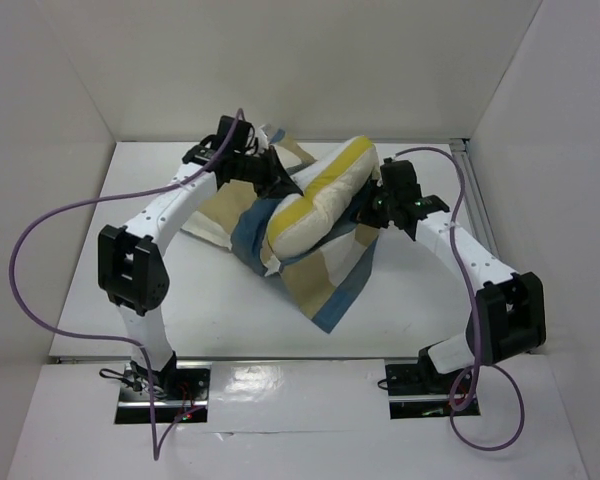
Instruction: Put the pillow into the pillowcase
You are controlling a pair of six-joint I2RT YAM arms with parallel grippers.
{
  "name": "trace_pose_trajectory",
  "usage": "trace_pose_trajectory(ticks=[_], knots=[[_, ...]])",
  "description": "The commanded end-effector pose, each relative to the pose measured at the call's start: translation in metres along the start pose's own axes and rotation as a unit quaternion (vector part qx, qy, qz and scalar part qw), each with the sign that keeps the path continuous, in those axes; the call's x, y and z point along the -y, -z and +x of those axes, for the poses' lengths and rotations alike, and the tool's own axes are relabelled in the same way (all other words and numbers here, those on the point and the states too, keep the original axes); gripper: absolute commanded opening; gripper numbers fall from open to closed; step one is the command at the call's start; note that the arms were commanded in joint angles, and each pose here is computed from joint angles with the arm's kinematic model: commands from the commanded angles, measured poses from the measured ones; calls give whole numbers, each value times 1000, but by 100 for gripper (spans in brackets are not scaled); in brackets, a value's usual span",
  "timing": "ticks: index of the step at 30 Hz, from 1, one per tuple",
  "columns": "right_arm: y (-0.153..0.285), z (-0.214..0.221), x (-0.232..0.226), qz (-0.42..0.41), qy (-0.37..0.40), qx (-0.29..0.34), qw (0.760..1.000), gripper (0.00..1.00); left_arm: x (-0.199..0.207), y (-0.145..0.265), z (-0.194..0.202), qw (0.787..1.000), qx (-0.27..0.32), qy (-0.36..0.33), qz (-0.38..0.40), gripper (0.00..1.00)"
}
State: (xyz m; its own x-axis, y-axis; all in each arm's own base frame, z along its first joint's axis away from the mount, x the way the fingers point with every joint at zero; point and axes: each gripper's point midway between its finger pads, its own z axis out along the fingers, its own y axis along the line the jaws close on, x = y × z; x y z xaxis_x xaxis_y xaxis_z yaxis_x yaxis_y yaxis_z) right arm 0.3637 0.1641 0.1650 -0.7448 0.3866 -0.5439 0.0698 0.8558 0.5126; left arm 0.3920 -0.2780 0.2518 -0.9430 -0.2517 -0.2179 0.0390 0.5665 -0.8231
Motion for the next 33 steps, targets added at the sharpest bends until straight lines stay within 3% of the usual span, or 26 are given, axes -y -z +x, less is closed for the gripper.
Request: trace_pose_trajectory(ticks=[1, 3, 5, 13, 17, 18, 21, 28, 33], knots=[[35, -29, -1, 20, -8, 49, 999, 12, -43, -23, -21, 995, 46, -23, -90, 0], [38, -35, 1, 33, -8, 58, 998, 14, -44, -30, -15, 995, 36, -23, -93, 0], [40, -37, 5, 46, -9, 63, 997, 0, -51, -34, -13, 995, 31, -19, -98, 0], [42, -24, 14, 53, -19, 54, 997, 0, -60, -42, -18, 993, 33, -20, -110, 0], [48, -27, 25, 68, -47, 84, 993, 0, -53, -46, -25, 989, 34, -72, -121, 0], [49, -33, 34, 74, -61, 105, 990, 0, -75, -53, -13, 985, 4, -59, -162, 0], [43, -54, 47, 72, -98, 141, 982, 0, -94, -52, 0, 979, -33, -76, -186, 0], [44, -156, 70, 50, -149, 248, 956, 0, -137, -29, 40, 948, -85, -122, -281, 0], [47, -191, 37, -60, -148, 261, 952, 0, -143, -33, 68, 928, -143, -163, -304, 0]])
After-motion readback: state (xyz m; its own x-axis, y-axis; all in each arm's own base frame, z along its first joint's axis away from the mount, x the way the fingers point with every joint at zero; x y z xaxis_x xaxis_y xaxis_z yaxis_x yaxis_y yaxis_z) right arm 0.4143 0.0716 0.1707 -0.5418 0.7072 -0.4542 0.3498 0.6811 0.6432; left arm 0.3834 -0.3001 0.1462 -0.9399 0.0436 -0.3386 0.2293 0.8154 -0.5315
